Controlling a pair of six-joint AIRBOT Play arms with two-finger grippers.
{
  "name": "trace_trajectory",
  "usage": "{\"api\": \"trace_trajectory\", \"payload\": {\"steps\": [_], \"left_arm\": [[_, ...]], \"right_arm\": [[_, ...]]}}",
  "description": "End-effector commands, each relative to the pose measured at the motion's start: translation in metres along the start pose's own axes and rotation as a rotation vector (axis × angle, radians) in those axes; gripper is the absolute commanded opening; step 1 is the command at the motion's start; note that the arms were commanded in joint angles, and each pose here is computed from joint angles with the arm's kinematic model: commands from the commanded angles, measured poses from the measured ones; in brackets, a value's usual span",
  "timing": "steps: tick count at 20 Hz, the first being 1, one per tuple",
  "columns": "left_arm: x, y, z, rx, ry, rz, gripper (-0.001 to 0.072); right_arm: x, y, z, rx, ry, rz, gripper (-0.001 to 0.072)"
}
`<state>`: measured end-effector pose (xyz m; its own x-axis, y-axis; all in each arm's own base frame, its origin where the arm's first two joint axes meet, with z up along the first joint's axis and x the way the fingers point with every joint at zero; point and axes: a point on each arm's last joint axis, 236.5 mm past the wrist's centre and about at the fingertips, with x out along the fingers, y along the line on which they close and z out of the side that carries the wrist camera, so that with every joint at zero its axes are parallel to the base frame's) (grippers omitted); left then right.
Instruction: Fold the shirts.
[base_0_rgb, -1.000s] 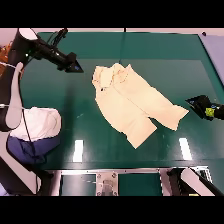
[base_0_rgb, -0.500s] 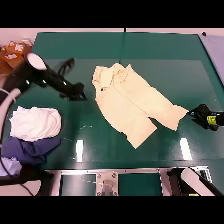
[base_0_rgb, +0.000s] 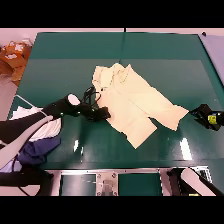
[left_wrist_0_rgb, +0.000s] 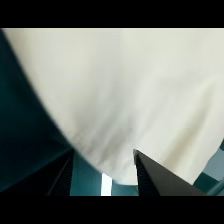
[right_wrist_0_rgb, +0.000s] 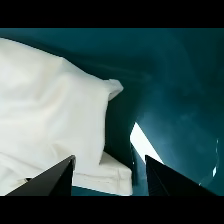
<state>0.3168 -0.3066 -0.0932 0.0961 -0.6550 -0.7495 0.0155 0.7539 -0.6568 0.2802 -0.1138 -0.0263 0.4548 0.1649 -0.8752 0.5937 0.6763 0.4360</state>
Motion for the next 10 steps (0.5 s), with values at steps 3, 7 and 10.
{"api": "trace_trajectory", "payload": {"steps": [3, 7, 10], "left_arm": [[0.027, -0.008, -0.015, -0.075, 0.046, -0.075, 0.0276], [0.007, -0.006, -0.016, 0.041, 0.129, -0.116, 0.0018], [-0.038, 0.031, 0.03, -0.032, 0.077, -0.126, 0.0018]], "right_arm": [[0.012, -0.007, -0.002, 0.023, 0.033, -0.008, 0.051], [0.016, -0.009, -0.011, 0.03, 0.07, -0.008, 0.0511], [0.018, -0.009, -0.028, 0.037, 0.135, -0.001, 0.0511]]}}
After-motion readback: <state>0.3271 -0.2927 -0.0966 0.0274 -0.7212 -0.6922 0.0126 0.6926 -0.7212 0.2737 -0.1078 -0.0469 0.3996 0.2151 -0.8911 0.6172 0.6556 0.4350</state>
